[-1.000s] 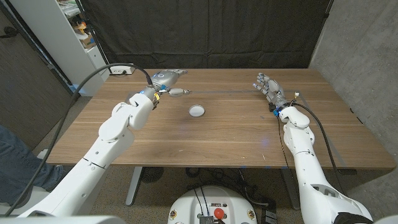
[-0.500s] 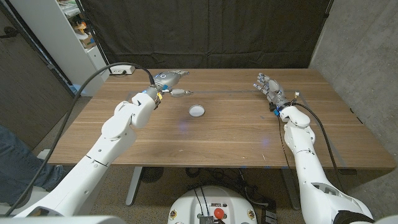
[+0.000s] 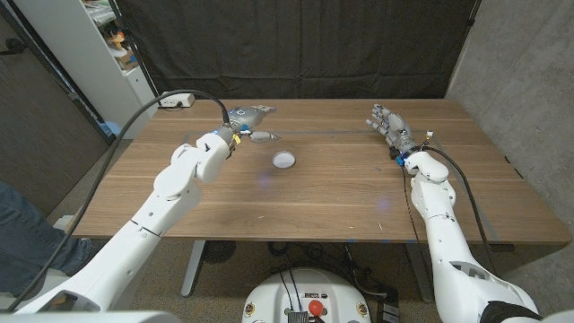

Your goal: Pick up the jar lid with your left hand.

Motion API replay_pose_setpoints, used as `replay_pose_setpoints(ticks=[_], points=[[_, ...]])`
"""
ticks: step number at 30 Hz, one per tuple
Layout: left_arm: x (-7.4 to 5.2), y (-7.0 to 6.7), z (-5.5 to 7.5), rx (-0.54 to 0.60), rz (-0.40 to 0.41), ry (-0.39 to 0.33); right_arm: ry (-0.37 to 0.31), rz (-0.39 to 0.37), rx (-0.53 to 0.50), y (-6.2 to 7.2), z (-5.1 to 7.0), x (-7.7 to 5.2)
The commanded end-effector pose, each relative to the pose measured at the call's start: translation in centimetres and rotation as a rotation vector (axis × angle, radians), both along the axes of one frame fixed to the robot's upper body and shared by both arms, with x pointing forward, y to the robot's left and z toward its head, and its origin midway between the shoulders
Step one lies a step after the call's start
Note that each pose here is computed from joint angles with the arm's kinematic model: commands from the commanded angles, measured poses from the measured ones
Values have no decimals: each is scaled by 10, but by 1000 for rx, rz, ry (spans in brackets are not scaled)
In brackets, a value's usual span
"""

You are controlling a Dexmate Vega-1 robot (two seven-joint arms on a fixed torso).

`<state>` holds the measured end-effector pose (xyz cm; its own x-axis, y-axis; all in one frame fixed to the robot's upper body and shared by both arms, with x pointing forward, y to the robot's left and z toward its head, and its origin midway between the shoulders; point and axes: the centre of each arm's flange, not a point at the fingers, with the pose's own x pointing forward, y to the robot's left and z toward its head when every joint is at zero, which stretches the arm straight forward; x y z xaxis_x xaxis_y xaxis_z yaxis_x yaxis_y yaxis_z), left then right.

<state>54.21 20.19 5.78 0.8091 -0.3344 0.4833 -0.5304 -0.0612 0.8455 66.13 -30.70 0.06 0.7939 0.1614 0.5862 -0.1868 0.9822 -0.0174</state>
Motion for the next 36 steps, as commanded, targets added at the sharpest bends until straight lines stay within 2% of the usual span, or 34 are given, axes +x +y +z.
replay_pose_setpoints(ticks=[1, 14, 19, 24, 36], points=[[5, -10, -6, 44, 23, 29, -12, 1, 1, -2, 4, 0], [0, -15, -10, 88, 21, -47, 0, 2, 6, -4, -2, 0], [2, -13, -9, 66, 25, -3, 2, 0, 4, -6, -5, -1], [5, -13, -10, 73, 67, 41, 4, -4, 7, -8, -6, -3], [10, -14, -18, 92, 93, 84, 3, -6, 5, -5, -7, -8]])
